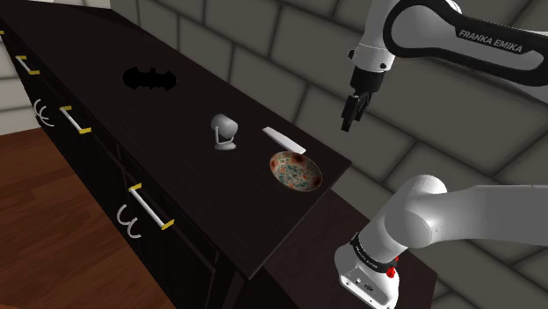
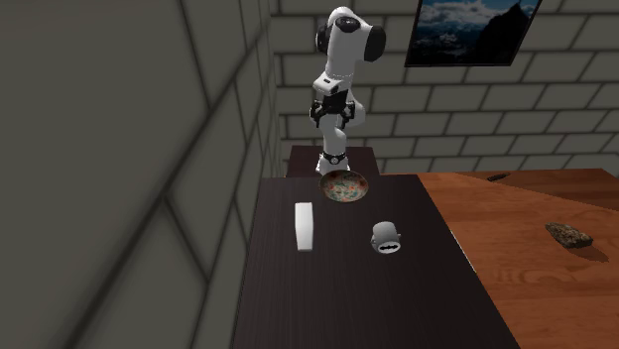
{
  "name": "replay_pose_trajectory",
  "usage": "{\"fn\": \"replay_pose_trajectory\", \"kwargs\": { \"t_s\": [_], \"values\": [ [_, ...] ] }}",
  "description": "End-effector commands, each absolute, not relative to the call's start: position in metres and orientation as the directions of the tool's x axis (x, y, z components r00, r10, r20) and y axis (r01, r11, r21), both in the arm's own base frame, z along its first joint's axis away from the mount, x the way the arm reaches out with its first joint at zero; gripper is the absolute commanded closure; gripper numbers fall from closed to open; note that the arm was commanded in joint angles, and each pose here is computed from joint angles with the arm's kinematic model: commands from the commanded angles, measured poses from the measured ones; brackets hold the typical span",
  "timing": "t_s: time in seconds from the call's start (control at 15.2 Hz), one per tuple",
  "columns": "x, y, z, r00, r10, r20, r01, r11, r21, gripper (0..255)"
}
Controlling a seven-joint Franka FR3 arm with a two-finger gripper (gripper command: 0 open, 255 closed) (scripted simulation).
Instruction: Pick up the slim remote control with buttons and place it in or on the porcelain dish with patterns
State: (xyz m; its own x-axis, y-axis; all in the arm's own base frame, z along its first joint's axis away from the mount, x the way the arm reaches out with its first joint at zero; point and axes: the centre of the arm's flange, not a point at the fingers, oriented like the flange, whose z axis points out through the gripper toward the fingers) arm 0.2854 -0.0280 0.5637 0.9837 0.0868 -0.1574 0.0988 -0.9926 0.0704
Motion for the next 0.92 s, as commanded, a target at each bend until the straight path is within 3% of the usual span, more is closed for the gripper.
{"fn": "replay_pose_trajectory", "kwargs": {
  "t_s": [0.0, 0.86],
  "values": [
    [0.285, -0.028, 0.564, 0.984, 0.087, -0.157, 0.099, -0.993, 0.07, 0],
    [0.396, -0.077, 0.453, 0.993, 0.088, -0.083, 0.092, -0.995, 0.039, 0]
  ]
}}
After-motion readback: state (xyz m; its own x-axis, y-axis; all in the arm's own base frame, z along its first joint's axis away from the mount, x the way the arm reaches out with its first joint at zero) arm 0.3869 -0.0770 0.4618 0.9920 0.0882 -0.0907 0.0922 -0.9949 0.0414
